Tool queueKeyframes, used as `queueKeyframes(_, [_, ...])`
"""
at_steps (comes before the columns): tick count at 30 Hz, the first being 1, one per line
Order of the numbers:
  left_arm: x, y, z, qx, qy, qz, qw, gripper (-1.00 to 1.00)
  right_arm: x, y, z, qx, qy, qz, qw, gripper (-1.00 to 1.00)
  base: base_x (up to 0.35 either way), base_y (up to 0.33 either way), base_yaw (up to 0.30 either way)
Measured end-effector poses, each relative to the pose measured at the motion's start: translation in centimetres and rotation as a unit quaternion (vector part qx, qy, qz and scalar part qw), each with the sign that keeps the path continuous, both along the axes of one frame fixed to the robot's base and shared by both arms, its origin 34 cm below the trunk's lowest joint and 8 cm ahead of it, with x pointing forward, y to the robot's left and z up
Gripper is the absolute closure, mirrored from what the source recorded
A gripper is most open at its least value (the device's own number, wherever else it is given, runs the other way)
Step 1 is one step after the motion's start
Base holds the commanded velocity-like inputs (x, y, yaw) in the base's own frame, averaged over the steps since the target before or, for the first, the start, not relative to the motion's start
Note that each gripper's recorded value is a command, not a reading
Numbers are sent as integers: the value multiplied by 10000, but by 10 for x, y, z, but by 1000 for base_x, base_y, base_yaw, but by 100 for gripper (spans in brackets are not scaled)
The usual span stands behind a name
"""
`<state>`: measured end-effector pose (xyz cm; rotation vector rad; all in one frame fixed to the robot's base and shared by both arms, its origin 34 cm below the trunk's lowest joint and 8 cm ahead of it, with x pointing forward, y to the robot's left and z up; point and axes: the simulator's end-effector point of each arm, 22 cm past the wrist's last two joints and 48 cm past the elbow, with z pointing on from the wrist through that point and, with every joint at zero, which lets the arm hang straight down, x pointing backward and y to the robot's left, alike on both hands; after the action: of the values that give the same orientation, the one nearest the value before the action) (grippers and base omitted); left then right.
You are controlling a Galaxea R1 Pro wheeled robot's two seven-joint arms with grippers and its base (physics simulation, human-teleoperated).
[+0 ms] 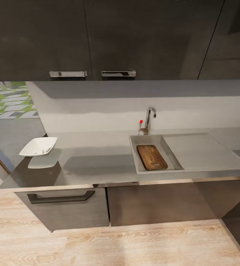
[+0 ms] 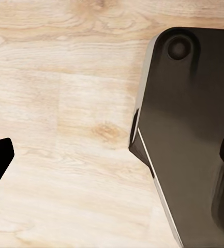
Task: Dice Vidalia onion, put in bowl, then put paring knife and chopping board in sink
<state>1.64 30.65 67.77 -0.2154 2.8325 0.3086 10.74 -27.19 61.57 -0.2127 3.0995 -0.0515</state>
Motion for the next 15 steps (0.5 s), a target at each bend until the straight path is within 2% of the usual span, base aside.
queueKeyframes(9, [-8, 6, 1, 24, 91, -45, 9999, -100, 12, 10, 0, 115, -231, 2, 9997, -100, 0, 0, 0])
queueKeyframes(11, [-18, 12, 2, 72, 206, -72, 9997, -100, 13, 10, 0, 119, -263, 3, 9996, -100, 0, 0, 0])
queueKeyframes(15, [-21, 22, 4, 137, 243, -111, 9995, -100, 14, 10, 0, 121, -277, 3, 9995, -100, 0, 0, 0])
